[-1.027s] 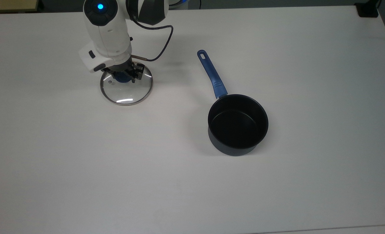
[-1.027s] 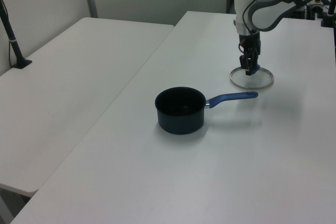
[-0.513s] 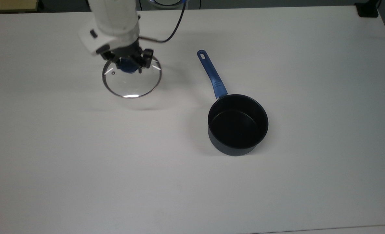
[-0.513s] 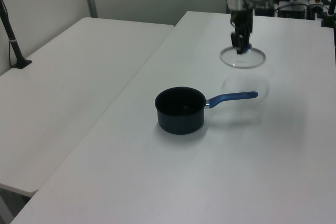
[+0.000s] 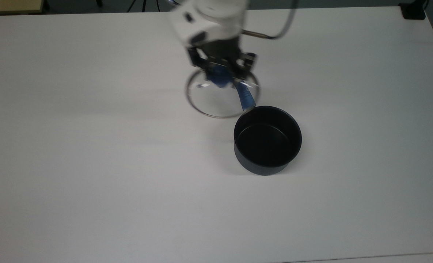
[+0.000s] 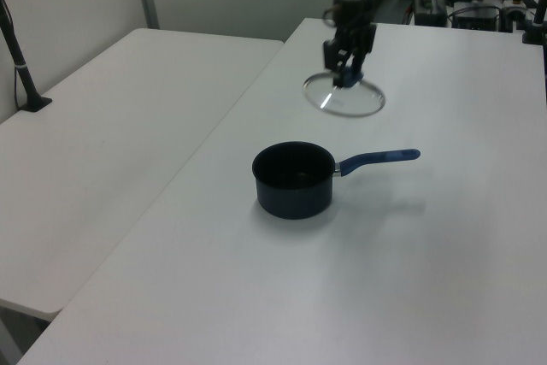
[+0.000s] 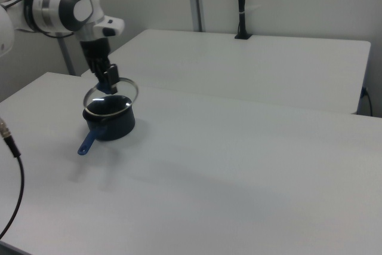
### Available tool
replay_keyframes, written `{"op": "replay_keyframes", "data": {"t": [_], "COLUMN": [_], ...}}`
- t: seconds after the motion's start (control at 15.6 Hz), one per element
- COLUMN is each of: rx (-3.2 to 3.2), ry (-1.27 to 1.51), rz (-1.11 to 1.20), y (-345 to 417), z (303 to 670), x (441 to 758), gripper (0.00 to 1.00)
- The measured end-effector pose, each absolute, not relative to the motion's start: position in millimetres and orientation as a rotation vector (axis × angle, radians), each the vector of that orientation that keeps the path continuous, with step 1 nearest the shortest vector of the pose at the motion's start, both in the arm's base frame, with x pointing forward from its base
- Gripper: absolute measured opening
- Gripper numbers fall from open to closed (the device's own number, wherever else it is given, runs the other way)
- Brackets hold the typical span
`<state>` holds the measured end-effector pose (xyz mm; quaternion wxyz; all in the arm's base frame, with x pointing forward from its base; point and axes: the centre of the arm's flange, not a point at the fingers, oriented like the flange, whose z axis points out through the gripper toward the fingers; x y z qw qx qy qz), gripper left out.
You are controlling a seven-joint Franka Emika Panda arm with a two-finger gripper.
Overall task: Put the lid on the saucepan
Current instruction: 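Lift the glass lid and carry it over the navy saucepan, then lower the lid onto the saucepan rim and open the gripper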
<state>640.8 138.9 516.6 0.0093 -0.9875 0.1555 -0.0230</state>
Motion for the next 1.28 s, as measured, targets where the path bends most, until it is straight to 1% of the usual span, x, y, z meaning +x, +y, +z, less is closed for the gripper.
{"op": "replay_keyframes", "data": {"t": [0.26, 0.58, 0.83, 1.09, 1.15, 1.22, 1.28], "rx": [-3.046, -3.028, -3.024, -3.042, -3.046, -3.046, -3.045], "ry": [0.582, 0.664, 0.693, 0.675, 0.672, 0.672, 0.672], "rz": [-0.065, -0.156, -0.201, -0.205, -0.206, -0.207, -0.21], "y": [203, 219, 229, 244, 245, 245, 245], "z": [480, 457, 434, 424, 423, 423, 424], "x": [663, 685, 693, 693, 693, 693, 693], "gripper": [0.6, 0.6, 0.6, 0.6, 0.61, 0.68, 0.78]}}
